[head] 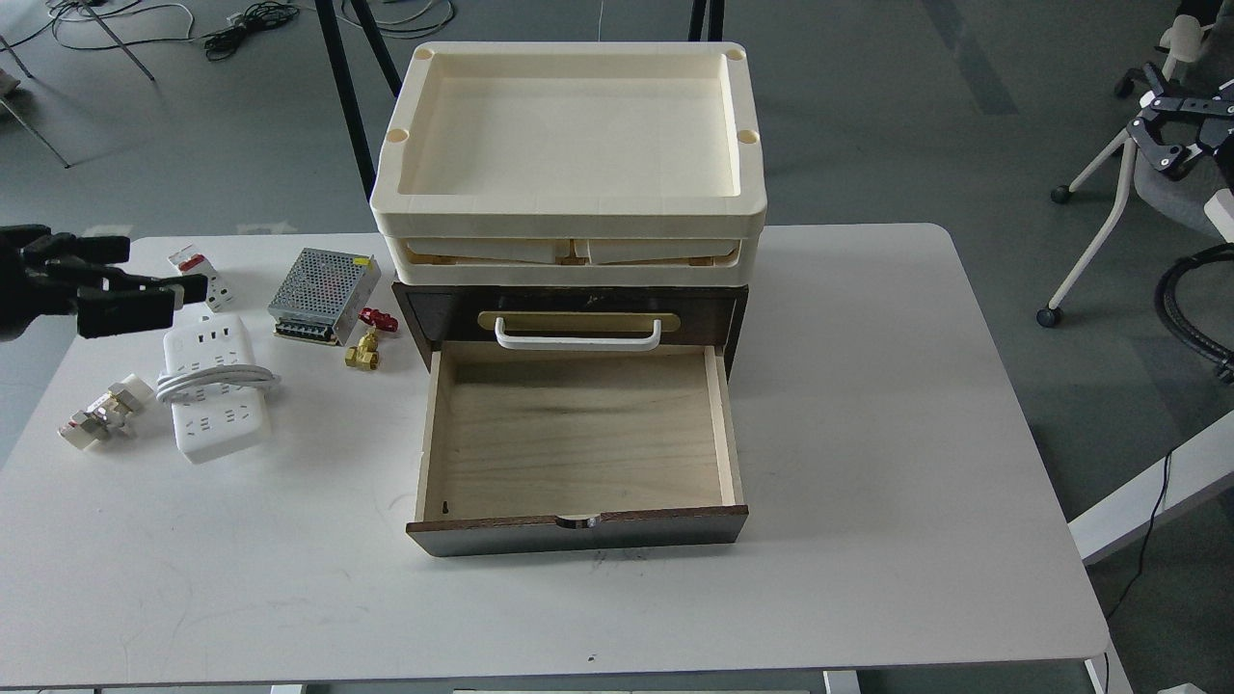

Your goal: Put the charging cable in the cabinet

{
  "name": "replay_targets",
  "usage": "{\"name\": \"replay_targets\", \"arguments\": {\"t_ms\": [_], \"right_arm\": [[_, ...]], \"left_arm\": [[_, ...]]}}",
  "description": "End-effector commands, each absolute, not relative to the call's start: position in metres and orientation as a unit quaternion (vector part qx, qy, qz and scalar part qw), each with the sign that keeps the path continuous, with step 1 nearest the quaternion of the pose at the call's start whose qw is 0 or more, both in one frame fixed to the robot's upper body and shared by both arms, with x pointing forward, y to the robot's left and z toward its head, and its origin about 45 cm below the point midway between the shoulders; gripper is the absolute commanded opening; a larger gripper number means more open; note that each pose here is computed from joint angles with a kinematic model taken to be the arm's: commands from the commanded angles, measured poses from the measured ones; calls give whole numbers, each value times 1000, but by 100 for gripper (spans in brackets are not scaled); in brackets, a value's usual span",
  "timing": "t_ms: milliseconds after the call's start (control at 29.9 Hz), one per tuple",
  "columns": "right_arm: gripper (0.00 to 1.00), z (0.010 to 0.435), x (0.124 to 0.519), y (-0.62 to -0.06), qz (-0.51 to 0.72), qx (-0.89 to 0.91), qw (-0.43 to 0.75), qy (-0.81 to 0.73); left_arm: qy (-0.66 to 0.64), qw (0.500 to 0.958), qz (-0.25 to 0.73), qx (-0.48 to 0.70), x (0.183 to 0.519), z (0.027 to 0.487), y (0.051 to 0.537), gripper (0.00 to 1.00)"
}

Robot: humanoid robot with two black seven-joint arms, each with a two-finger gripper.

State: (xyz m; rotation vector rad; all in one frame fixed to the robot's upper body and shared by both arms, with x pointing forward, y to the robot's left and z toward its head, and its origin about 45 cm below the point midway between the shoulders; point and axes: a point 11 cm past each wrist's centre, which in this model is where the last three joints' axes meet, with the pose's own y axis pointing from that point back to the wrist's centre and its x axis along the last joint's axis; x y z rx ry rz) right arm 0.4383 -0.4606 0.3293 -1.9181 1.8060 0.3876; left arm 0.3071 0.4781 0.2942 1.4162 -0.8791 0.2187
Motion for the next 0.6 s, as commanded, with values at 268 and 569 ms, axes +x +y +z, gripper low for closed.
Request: {"name": "replay_targets", "arguments": {"t_ms": [268,569], "right_arm": [[100,309,432,-460,158,-696,227,663],[100,303,429,-463,161,-693,222,667]], "left_arm": [[-411,633,64,653,319,230,495,100],[-414,647,72,636,343,208,474,97]]}}
